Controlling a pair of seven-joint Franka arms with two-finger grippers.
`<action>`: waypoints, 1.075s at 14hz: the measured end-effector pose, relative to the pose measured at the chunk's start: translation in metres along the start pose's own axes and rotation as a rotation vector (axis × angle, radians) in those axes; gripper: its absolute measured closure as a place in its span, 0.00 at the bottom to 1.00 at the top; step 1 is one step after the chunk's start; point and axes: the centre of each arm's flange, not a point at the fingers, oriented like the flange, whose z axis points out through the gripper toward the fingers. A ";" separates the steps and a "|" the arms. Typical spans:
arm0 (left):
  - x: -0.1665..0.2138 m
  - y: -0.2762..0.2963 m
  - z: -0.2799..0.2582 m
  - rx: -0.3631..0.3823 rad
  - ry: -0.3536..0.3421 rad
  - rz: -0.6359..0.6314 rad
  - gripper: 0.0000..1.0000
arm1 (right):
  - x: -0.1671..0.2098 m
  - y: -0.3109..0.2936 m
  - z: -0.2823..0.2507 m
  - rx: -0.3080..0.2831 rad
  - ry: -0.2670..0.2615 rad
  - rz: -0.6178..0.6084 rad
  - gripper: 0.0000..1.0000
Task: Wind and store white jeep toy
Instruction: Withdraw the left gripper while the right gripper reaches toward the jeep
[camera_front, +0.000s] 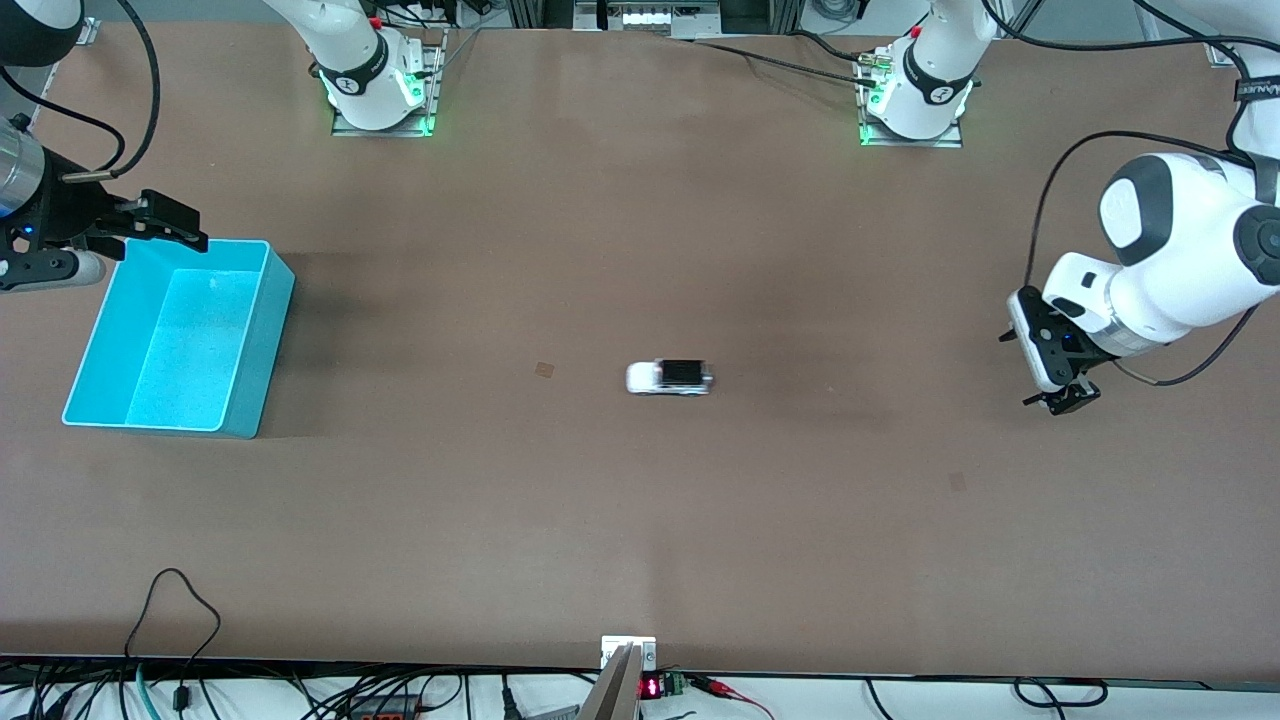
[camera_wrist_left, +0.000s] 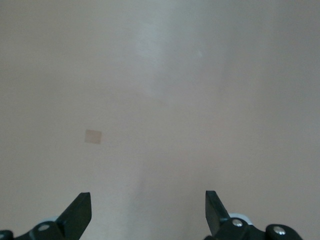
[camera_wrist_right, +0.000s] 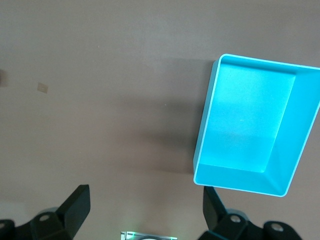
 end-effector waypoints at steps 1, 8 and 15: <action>0.007 0.000 -0.009 0.018 0.005 -0.071 0.00 | 0.000 0.000 0.000 0.000 0.000 0.000 0.00; 0.000 -0.022 -0.052 0.098 0.047 -0.539 0.00 | 0.000 0.000 0.000 0.000 0.000 0.001 0.00; 0.000 -0.021 -0.091 0.013 -0.026 -0.968 0.00 | 0.009 -0.020 0.015 -0.002 -0.029 -0.038 0.00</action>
